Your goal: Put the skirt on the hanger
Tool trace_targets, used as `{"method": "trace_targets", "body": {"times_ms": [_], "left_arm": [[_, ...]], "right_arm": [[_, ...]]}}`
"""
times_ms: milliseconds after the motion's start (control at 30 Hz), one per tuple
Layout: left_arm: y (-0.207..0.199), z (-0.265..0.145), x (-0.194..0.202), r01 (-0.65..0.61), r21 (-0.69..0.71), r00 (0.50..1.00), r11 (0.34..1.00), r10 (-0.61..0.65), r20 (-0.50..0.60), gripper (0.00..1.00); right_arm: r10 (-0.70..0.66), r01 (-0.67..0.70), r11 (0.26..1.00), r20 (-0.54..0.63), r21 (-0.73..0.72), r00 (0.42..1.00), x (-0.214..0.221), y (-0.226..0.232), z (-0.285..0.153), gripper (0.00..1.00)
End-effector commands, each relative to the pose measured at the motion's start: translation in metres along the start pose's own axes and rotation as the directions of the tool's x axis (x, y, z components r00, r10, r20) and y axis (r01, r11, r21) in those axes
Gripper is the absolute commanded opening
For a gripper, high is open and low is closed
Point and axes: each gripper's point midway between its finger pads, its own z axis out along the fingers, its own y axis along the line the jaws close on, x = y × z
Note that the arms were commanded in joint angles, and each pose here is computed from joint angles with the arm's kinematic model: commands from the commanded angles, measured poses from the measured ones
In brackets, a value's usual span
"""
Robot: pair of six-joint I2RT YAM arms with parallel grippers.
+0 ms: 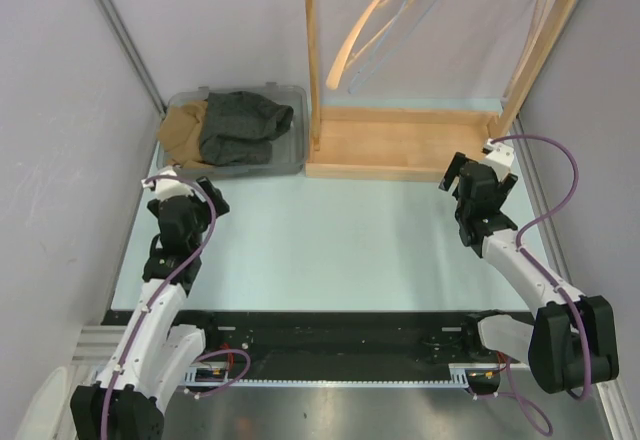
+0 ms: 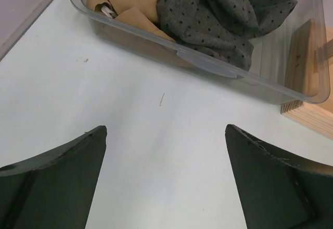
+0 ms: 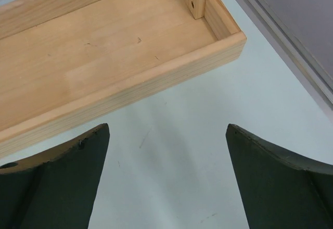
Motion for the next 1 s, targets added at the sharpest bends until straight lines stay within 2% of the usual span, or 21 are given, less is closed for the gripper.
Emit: {"method": "trace_targets", "body": {"times_ms": [0,100,267,400,533,633,733,767,833,867,967], "left_arm": [[-0.005,-0.005,-0.038,0.052,-0.021,0.996,0.998,-0.05,0.077,1.0],[-0.009,-0.011,-0.065,-0.019,-0.017,0.993,1.0,0.02,0.112,0.99],[-0.042,-0.012,-0.099,-0.15,0.115,0.979,0.982,0.132,0.155,1.0],[-0.062,0.013,-0.102,-0.128,0.157,0.991,0.979,0.12,0.057,1.0],[-0.097,0.065,-0.086,-0.066,0.221,0.989,0.973,0.093,-0.114,0.99],[-0.112,0.099,-0.078,-0.016,0.228,0.984,0.974,0.056,-0.169,0.98],[-0.125,0.124,-0.087,0.022,0.241,0.99,0.97,0.013,-0.142,0.96],[-0.125,0.14,-0.073,0.03,0.225,0.985,0.974,0.01,-0.175,0.96],[-0.138,0.153,-0.08,0.058,0.257,0.984,0.965,-0.012,-0.175,0.93],[-0.138,0.168,-0.065,0.065,0.243,0.978,0.968,-0.014,-0.207,0.92],[-0.143,0.189,-0.066,0.095,0.233,0.98,0.968,-0.049,-0.193,0.89]], "right_arm": [[0.056,-0.057,0.998,0.039,0.017,0.998,-0.025,0.0,-0.008,1.0],[0.099,-0.099,0.994,-0.01,0.055,0.995,-0.031,-0.004,-0.014,1.0],[0.123,-0.132,0.988,-0.106,-0.078,0.987,-0.031,0.021,-0.015,1.0],[0.127,-0.153,0.974,-0.156,-0.165,0.98,-0.028,0.039,-0.017,1.0],[0.11,-0.156,0.96,-0.199,-0.234,0.974,-0.017,0.061,-0.02,0.99],[0.079,-0.142,0.955,-0.235,-0.262,0.969,-0.004,0.074,-0.021,0.98],[0.056,-0.131,0.955,-0.272,-0.266,0.961,0.011,0.081,-0.02,0.97],[0.055,-0.133,0.957,-0.285,-0.259,0.957,0.015,0.082,-0.019,0.96],[0.047,-0.129,0.958,-0.303,-0.257,0.952,0.022,0.084,-0.021,0.95],[0.048,-0.132,0.959,-0.315,-0.251,0.948,0.026,0.085,-0.021,0.95],[0.039,-0.125,0.958,-0.316,-0.259,0.948,0.029,0.088,-0.021,0.95]]}}
